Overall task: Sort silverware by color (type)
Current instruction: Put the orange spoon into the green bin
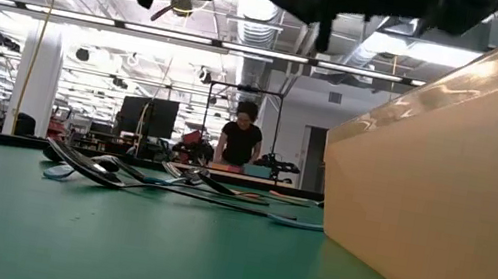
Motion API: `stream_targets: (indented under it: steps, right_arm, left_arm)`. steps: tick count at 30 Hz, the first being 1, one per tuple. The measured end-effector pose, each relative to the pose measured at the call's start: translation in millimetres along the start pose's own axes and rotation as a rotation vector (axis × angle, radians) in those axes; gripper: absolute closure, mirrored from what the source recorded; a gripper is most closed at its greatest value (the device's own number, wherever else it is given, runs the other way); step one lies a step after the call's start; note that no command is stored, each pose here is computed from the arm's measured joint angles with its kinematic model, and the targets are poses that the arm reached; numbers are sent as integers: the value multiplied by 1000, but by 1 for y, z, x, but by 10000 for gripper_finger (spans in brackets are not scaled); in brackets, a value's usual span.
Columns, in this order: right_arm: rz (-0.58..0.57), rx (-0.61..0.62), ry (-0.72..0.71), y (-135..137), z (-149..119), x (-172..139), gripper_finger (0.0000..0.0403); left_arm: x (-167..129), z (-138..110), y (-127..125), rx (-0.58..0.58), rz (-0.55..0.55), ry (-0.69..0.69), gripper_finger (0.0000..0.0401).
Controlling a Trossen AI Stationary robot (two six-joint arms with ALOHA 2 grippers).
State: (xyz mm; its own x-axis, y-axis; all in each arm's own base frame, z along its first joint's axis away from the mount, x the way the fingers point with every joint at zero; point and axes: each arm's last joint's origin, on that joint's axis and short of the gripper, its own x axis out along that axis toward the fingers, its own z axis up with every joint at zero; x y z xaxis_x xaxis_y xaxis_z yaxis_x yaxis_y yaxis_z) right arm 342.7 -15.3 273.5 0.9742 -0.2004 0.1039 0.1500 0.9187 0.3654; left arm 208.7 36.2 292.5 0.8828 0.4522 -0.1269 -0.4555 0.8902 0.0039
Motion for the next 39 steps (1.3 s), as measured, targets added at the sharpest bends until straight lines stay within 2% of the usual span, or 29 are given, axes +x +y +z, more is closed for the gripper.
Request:
stream_targets:
  steps: [6, 10, 15, 22, 25, 28, 33, 39]
  right_arm:
    - [66, 74, -101, -10, -21, 22, 186]
    - [91, 72, -160, -7, -21, 40, 165]
    - [90, -6, -173, -1, -16, 58, 164]
    - [53, -72, -111, 1, -5, 72, 164]
    - [36, -53, -103, -2, -1, 75, 164]
    - [-4, -46, -85, -7, -1, 76, 164]
    - [-56, -43, -116, -10, 1, 76, 164]
    - [-67, -42, -139, -16, 5, 77, 164]
  left_arm:
    - [-3, 0, -6, 49, 56, -4, 394]
    - [-3, -1, -8, 64, 81, -4, 394]
    - [-4, -9, -10, 86, 126, -10, 394]
    - [-4, -27, -9, 40, 151, -56, 394]
    - [-5, -24, -8, 14, 159, -125, 394]
    - [-7, -20, -10, 46, 162, -156, 394]
    - [-9, -19, -15, 106, 158, -162, 394]
    - [-11, -20, -18, 114, 150, -158, 394]
